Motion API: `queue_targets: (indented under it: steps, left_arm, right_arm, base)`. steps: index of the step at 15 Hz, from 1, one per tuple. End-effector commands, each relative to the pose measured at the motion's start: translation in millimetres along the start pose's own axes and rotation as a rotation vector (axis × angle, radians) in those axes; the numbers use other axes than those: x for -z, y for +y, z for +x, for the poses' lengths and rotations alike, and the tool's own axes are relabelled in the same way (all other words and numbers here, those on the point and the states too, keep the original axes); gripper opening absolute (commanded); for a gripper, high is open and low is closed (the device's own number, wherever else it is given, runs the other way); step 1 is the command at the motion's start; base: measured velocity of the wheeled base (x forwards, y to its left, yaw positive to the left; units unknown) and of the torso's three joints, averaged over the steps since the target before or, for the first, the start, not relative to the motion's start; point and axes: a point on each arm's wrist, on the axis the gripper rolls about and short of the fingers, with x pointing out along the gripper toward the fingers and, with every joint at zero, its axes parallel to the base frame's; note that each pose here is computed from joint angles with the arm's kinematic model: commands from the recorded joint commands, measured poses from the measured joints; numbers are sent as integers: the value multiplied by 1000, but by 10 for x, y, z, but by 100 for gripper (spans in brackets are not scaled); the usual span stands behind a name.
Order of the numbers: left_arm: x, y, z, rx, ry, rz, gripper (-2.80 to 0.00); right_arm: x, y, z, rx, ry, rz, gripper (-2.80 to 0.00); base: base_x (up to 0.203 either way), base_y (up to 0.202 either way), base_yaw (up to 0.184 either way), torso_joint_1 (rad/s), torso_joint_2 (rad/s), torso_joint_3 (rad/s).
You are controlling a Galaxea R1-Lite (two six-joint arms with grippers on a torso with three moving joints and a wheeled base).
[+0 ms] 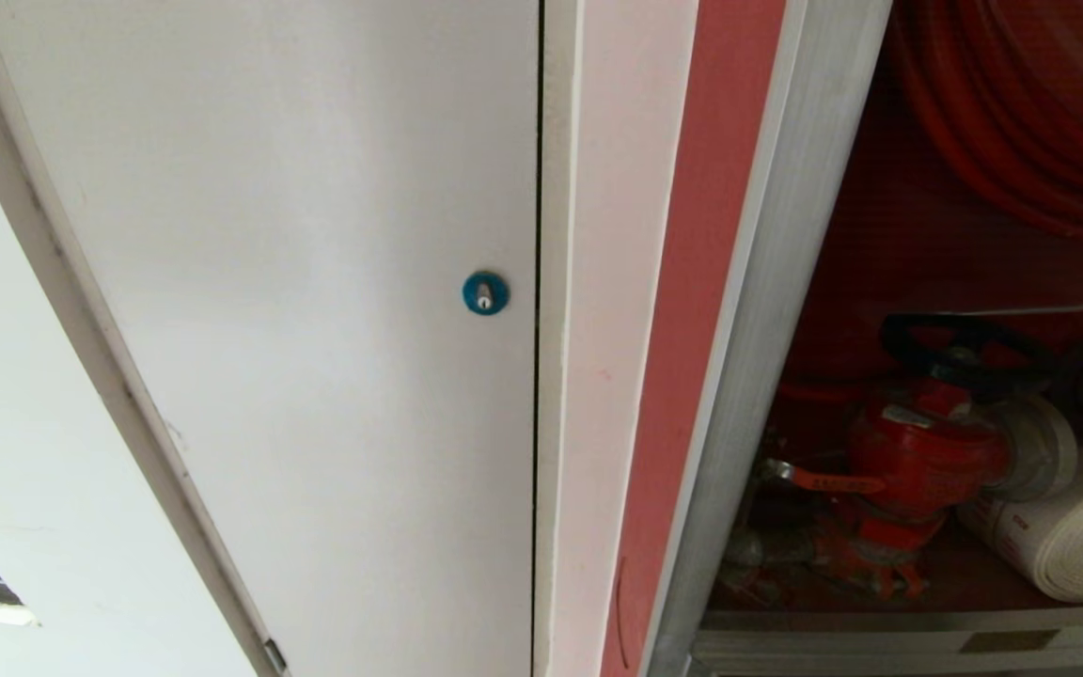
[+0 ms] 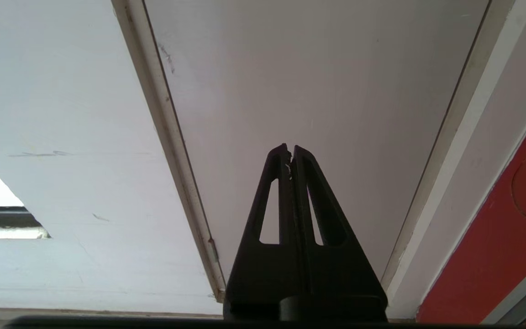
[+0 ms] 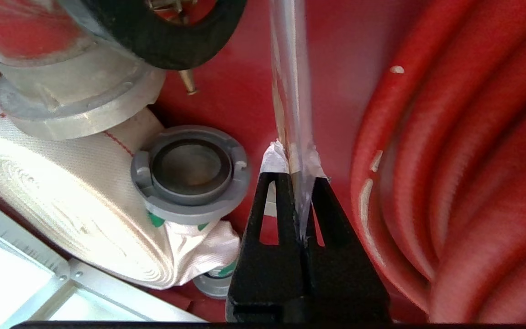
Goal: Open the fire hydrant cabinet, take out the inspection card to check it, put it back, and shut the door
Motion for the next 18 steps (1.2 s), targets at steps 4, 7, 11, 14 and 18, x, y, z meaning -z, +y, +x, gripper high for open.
queue_targets:
  steps: [4,7,11,14,18]
  left_arm:
    - [16,-1,5,0,7,0,-280]
    - [19,-1,6,1,8,1,-280]
    - [16,-1,5,1,7,1,-280]
    - [17,0,5,-1,7,1,-280]
    - [22,-1,6,-1,10,0,-280]
  right_arm:
    - [128,29,85,-26,9,-28,-280]
    - [161,40,128,-31,4,-25,-280]
    - [162,38,175,6,-9,-32,-280]
    - [156,61,160,4,-14,-30,0]
    - [150,84,147,-1,-17,-30,0]
  base:
    - [0,0,0,0,0,0]
    - [0,0,0,0,0,0]
    - [0,0,0,0,0,0]
    - [0,0,0,0,0,0]
    - [0,0,0,0,0,0]
